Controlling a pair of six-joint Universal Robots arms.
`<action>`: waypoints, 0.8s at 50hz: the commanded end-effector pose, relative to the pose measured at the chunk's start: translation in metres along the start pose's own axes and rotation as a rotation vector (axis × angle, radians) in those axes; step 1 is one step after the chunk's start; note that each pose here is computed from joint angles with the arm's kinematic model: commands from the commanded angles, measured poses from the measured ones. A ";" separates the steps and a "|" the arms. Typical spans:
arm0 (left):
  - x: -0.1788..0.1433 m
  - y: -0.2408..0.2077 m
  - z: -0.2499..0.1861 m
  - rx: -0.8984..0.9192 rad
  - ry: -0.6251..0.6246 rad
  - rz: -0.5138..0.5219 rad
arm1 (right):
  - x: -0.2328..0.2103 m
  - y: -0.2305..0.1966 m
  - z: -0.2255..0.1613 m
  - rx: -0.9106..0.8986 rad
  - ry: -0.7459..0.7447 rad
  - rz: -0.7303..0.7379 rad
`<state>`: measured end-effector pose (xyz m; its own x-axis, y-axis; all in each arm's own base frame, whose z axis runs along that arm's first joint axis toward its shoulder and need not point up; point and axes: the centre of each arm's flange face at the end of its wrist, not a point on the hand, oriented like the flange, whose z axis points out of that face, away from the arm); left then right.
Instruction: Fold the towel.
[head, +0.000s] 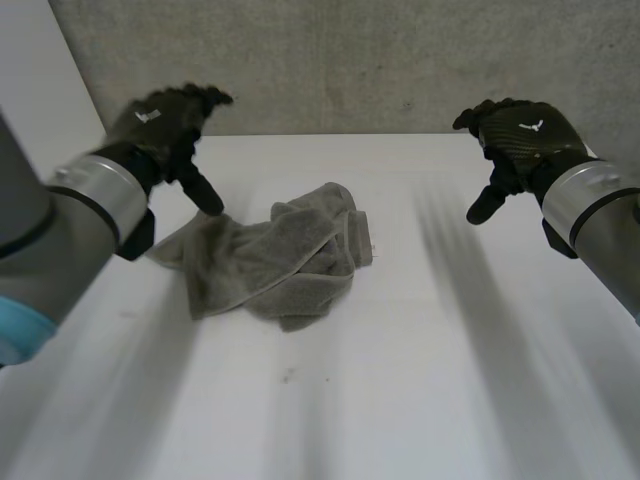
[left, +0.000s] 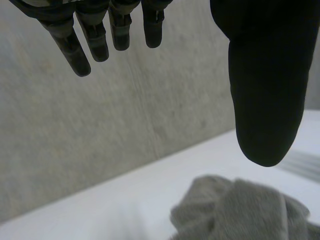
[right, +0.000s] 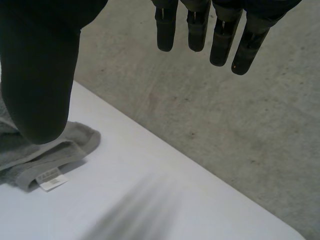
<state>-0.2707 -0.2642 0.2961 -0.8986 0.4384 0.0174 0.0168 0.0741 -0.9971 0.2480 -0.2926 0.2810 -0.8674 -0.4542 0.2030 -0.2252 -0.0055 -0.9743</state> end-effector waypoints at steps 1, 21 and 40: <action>0.010 0.053 0.037 -0.118 0.026 0.006 | -0.006 0.014 0.007 -0.033 -0.048 -0.023; 0.045 0.139 0.114 -0.167 0.142 0.130 | -0.011 0.055 0.023 -0.137 -0.078 -0.130; 0.075 0.040 -0.029 -0.166 0.261 0.153 | -0.031 0.062 0.066 -0.032 -0.324 -0.116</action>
<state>-0.3519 -0.2489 0.2221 -0.7467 0.6596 -0.0853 0.2486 0.1578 -0.9557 0.2666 -0.3321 0.2150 -0.7290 -0.5894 0.3480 -0.4199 -0.0164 -0.9074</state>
